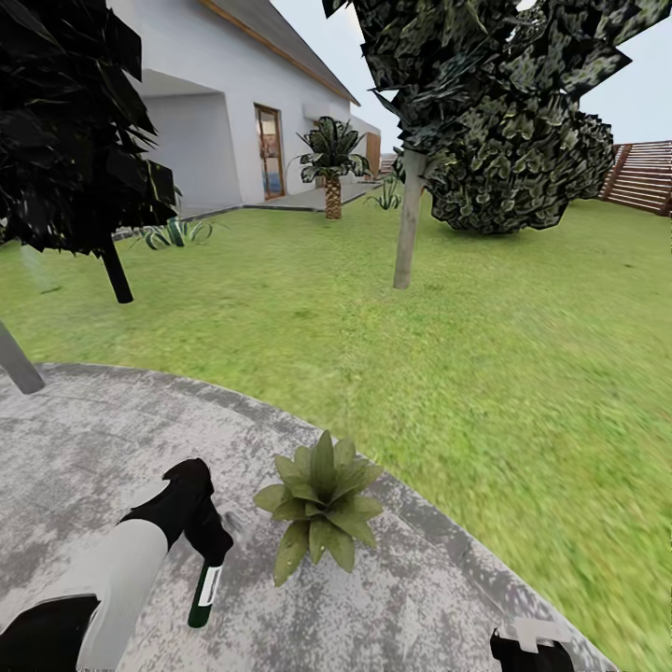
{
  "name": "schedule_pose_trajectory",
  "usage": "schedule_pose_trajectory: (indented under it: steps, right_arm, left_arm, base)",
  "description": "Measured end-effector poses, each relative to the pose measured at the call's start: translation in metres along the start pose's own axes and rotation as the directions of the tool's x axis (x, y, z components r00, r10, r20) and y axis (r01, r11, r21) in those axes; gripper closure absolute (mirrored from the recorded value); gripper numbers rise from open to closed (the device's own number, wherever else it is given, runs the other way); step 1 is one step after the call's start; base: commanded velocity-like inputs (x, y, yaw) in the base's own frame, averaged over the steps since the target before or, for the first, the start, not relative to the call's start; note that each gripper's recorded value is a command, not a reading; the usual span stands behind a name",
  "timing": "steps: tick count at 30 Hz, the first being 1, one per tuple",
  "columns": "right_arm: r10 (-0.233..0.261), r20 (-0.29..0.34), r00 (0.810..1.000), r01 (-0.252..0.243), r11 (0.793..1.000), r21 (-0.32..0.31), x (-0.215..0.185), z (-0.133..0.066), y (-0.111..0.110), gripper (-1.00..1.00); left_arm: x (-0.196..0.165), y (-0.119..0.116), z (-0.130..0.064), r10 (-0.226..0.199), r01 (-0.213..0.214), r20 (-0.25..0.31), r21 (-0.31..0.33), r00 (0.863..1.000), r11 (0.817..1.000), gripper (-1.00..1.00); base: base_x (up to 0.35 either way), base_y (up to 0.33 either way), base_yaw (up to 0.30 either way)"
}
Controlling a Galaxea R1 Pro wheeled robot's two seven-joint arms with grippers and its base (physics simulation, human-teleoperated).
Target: Pick up the pesticide atomizer in the garden and spray insectifuge to fully cover both potted plants in the garden.
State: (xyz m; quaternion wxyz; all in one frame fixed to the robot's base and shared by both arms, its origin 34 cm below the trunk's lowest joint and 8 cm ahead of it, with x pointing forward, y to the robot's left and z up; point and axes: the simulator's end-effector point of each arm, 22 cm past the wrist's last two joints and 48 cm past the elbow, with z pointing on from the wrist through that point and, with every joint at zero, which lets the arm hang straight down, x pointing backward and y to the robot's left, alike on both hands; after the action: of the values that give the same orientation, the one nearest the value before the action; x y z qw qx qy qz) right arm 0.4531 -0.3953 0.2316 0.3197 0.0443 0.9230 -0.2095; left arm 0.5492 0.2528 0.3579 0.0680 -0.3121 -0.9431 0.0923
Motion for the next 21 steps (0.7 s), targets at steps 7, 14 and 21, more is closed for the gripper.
schedule_pose_trajectory:
  steps: [7,14,21]
  right_arm:
    - [0.000,0.000,1.000,0.000,1.000,0.002,0.000,0.000,-0.001,-1.00]
    - [-0.002,-0.001,1.000,0.002,1.000,0.004,0.001,0.001,-0.002,-1.00]
    - [-0.005,-0.010,1.000,0.005,1.000,0.004,0.005,0.002,-0.002,-1.00]
  left_arm:
    - [-0.041,-0.013,-0.037,0.033,-0.036,0.062,0.048,0.998,0.998,1.00]
    - [-0.023,0.005,-0.040,0.049,-0.049,-0.009,0.004,0.999,0.999,1.00]
    - [0.012,0.003,-0.007,0.033,-0.031,-0.073,0.033,0.997,0.999,1.00]
  base:
    - [0.000,0.000,-0.004]
    - [0.000,0.000,0.000]
    - [0.000,0.000,0.000]
